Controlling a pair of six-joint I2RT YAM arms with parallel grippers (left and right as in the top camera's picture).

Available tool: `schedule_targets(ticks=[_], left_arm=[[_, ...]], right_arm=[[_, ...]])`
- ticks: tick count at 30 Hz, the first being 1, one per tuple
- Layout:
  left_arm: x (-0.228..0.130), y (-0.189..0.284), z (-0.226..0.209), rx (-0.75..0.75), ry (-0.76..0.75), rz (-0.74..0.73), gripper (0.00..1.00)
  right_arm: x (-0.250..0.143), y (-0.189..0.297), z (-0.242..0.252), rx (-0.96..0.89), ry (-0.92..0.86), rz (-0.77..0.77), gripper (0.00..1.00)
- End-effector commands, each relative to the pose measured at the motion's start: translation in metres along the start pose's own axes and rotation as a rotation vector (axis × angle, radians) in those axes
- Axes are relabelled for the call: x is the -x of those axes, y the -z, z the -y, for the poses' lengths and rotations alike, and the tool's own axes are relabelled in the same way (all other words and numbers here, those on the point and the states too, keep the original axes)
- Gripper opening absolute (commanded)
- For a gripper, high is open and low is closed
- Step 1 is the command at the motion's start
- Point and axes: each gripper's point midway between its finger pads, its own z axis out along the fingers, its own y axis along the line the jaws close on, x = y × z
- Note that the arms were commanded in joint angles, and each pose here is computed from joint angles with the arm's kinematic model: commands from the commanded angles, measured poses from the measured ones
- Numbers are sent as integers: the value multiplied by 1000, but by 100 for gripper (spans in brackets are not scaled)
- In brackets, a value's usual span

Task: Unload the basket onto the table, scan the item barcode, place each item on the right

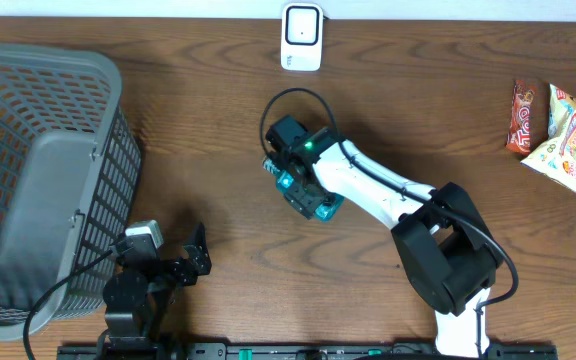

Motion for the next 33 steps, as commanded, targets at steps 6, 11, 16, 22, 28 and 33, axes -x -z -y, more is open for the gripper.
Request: schedule_targets(ticks=[6, 11, 16, 22, 28, 33], left_arm=[[-10, -2, -1, -4, -10, -33, 98], [-10, -2, -1, -4, -10, -33, 98], [-10, -2, -1, -4, -10, -33, 98], [-10, -2, -1, -4, -10, -33, 98], [-10, -2, -1, -4, -10, -33, 98], [-10, -2, -1, -4, -10, -33, 98]], right_arm=[[-4, 23, 11, 69, -87, 22, 99], [18, 38, 14, 264, -53, 164, 99], [20, 19, 22, 448, -61, 197, 99], [15, -1, -3, 597, -39, 156, 99], [12, -19, -17, 563, 24, 112, 99], [-14, -46, -20, 538, 19, -28, 54]])
